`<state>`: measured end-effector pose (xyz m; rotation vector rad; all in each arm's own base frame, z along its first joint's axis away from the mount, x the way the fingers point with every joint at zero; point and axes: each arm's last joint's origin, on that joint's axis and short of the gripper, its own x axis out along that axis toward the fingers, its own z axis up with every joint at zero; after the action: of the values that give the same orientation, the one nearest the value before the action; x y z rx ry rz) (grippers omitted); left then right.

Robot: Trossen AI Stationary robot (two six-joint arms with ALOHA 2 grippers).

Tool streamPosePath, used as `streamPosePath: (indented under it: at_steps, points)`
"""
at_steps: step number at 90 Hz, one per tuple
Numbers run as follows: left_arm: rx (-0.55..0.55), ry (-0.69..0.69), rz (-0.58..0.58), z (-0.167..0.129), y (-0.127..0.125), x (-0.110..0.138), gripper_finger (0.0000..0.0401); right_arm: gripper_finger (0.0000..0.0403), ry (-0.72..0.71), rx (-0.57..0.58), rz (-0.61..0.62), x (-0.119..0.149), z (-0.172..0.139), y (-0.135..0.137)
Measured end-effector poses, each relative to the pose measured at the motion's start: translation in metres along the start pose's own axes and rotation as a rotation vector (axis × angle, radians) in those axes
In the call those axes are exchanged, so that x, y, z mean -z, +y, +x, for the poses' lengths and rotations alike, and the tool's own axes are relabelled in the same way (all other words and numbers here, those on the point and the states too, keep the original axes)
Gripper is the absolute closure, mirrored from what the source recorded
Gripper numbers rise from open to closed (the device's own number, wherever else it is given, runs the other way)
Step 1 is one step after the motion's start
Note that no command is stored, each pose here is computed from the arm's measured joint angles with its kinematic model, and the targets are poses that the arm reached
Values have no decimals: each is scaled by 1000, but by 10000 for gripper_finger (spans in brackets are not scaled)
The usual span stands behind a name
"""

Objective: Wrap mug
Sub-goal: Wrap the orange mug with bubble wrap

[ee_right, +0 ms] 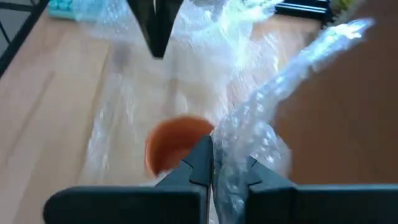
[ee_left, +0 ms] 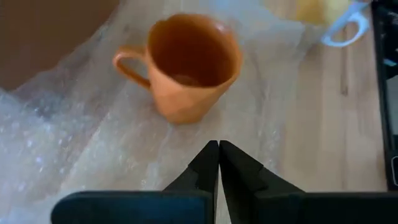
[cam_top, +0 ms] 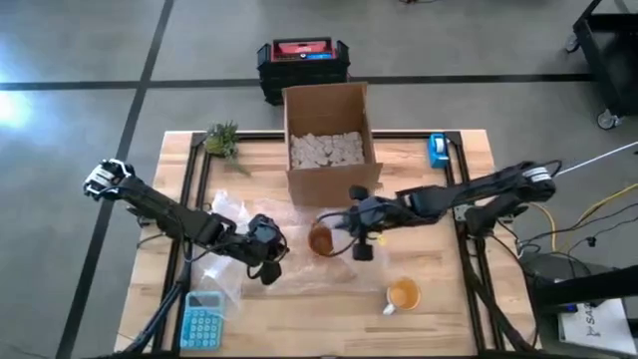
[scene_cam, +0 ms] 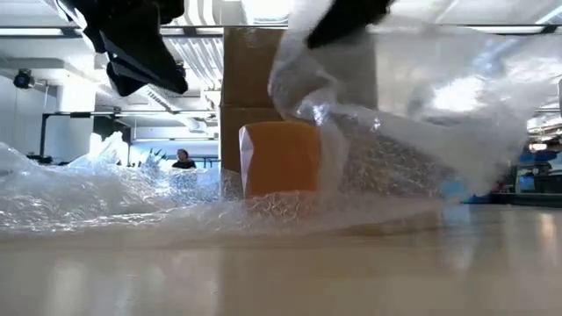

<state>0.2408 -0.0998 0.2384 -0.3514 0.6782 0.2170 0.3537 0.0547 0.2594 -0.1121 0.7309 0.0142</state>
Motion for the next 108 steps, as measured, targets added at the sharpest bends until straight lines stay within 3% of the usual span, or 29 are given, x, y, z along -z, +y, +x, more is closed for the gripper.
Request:
streamPosePath:
  at_steps: [28, 47, 64, 79, 91, 108]
  points:
    - [-21, -105, 7, 4, -3, -8, 401, 403, 169, -98, -19, 3, 77, 15]
    - [-21, -145, 39, 35, -3, -13, 401, 403, 318, -96, -49, 11, 92, 16]
    - [23, -134, 9, 75, 4, -14, 401, 403, 309, -98, -53, 7, 89, 16]
    - [29, -84, -5, 92, 6, -7, 401, 394, 330, -102, -21, 7, 83, 15]
    - [44, -73, -5, 92, 5, -7, 401, 352, 304, -91, -3, -11, 61, 12]
    - [48, -66, 3, 89, 6, -7, 401, 274, 358, -97, -11, -31, 2, 5]
